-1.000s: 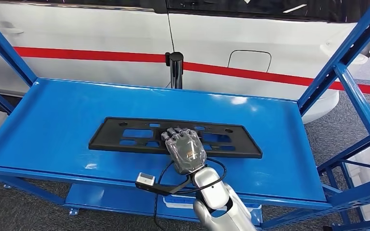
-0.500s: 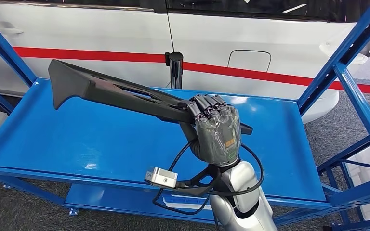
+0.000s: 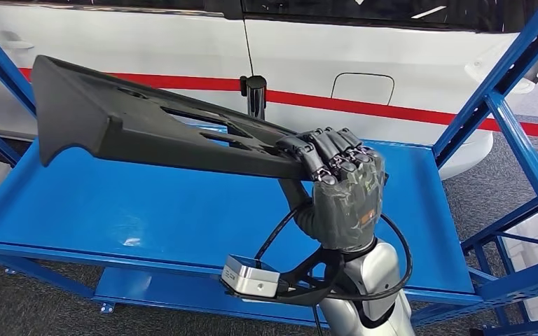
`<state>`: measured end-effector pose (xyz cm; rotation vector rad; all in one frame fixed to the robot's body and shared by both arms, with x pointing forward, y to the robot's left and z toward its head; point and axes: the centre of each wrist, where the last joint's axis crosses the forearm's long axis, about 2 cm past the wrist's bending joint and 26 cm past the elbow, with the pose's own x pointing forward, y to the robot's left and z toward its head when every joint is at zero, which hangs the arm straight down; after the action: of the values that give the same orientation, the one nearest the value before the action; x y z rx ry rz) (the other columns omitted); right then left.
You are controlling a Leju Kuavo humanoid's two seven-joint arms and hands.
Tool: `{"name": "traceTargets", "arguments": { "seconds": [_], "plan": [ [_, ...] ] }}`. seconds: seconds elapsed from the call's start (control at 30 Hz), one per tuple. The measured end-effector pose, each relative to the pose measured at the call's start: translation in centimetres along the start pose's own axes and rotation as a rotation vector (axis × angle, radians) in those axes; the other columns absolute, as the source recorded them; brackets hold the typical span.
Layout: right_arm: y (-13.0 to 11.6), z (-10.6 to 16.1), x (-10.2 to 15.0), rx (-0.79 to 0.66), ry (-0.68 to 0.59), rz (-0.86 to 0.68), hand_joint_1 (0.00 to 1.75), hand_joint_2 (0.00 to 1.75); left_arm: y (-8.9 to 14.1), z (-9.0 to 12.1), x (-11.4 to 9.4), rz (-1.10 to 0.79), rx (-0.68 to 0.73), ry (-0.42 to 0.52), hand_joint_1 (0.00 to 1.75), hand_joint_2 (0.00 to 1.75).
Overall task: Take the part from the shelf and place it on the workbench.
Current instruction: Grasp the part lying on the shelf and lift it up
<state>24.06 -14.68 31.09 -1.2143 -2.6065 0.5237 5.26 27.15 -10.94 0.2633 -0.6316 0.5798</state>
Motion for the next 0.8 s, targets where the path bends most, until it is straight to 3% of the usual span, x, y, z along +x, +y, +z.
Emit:
{"name": "traceTargets", "arguments": {
  "seconds": [0.27,0.67,0.8],
  "plan": [
    [-0.9,-0.2,-0.6,-0.063,0.063,-0.130,1.75,1.75,-0.3,0.0,0.1,-0.026,-0.044,0.026,0.00,1.75],
    [-0.4,0.3,-1.9,0.058,0.208,-0.717,1.75,1.75,-0.5,0.0,0.2,-0.084,-0.015,0.117,0.00,1.75],
    [0.1,1.0,-2.1,0.062,0.242,-0.819,1.75,1.75,-0.4,0.0,0.2,-0.086,-0.011,0.135,0.00,1.75]
  ]
}}
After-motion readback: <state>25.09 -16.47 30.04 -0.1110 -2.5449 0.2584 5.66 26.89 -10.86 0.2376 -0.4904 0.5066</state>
